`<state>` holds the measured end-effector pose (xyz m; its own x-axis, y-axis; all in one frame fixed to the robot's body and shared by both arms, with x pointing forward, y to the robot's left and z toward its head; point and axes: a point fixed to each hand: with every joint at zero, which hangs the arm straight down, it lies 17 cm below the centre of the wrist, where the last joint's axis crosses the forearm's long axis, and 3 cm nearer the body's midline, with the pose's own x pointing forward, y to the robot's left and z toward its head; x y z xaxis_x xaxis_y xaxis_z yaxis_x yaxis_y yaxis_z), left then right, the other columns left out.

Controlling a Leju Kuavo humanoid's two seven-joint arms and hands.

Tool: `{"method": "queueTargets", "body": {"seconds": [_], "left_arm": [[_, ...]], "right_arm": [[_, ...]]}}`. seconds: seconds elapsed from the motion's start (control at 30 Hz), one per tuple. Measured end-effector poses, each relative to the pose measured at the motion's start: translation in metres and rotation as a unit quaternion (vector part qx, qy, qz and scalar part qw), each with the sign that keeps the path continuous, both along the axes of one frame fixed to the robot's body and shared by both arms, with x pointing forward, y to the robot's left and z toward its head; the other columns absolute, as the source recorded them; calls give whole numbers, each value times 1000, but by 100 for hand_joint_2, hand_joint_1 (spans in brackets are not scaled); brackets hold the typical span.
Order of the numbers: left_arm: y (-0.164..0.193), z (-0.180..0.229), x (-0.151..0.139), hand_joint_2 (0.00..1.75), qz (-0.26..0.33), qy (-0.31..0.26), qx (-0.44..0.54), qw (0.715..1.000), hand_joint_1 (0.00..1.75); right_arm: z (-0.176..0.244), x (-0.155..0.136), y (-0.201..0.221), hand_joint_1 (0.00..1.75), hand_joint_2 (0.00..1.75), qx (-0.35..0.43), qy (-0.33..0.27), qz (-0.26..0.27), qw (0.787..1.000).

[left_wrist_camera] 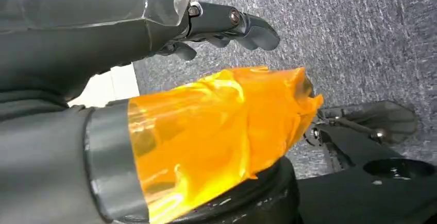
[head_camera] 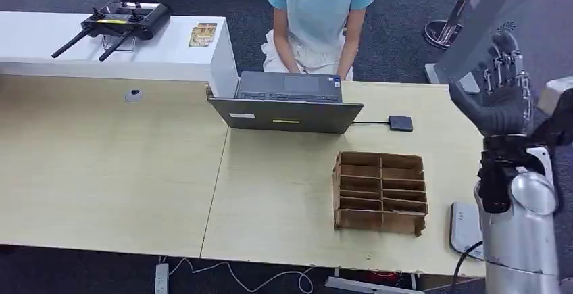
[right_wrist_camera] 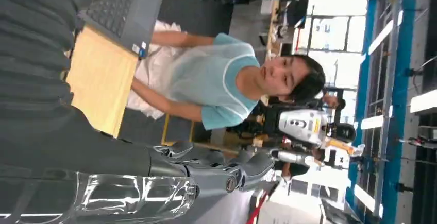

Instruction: Pass the card to the sensor for recognition and then transmit it.

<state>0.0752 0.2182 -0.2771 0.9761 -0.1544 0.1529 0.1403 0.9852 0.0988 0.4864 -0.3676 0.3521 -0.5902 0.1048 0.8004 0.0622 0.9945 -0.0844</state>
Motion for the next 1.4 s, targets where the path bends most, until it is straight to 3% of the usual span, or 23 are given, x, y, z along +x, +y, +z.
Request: {"method": "queueTargets", "body": {"seconds": [0.27,0.43,0.7,0.97,1.13,1.4], "left_arm": [[1,0,1,0,23,-5,0,1000,0],[1,0,0,0,34,-5,-1,999,0],[2,0,-1,0,46,-5,1,999,0],[3,0,-3,0,61,-2,1,998,0],[3,-1,-3,0,64,-1,1,998,0],[3,-1,-5,0,59,4,1,998,0]], "right_arm": [[-39,-67,2,0,175,-6,-6,23,1000],[-72,-107,14,0,175,-74,9,24,997],[-122,-142,18,0,175,-122,59,11,991],[-160,-172,20,0,175,-274,92,-111,951],[-165,-181,27,0,175,-285,100,-125,945],[-179,-197,34,0,175,-416,116,-224,874]]}}
